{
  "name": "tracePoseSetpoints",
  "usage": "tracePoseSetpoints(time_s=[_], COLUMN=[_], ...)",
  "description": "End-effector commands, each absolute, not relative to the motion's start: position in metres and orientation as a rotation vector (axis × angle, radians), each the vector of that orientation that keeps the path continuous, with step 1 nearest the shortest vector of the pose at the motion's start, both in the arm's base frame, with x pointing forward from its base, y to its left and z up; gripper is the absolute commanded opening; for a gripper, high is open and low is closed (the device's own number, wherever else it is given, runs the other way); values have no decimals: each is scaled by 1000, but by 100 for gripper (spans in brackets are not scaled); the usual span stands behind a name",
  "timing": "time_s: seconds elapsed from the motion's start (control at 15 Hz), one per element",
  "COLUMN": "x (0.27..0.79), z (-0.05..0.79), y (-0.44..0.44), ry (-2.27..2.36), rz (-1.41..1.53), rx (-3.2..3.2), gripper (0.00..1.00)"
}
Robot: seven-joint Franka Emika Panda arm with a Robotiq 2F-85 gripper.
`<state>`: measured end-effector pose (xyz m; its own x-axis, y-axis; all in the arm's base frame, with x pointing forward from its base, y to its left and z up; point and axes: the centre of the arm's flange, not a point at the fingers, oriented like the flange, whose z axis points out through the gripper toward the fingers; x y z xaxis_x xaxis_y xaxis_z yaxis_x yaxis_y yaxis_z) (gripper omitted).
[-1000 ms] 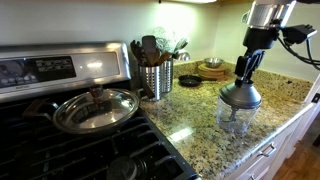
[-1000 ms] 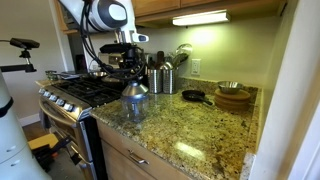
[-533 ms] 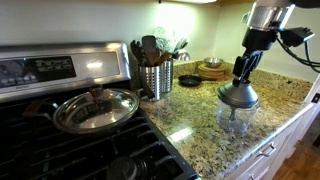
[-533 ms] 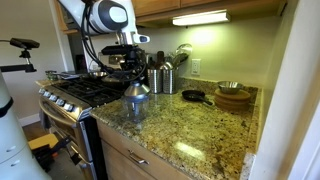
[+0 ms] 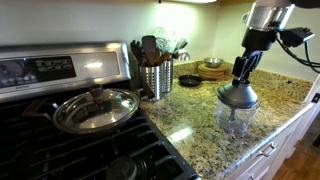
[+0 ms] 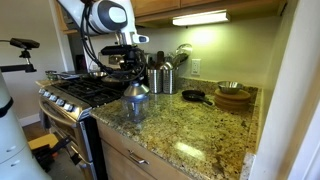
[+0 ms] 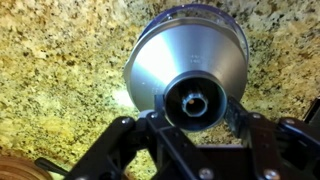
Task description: Put the blade in the blender and cover it with the grey lid
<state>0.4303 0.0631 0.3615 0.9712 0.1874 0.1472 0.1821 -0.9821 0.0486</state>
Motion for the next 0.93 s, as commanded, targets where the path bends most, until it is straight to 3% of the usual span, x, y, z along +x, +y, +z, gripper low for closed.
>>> tracePoseSetpoints(time_s=[0.0,0.87], x=[413,405], z=[362,360], y=[67,74], ry=[260,255], rz=[243,198], rx=[3068,3096], gripper=[35,35])
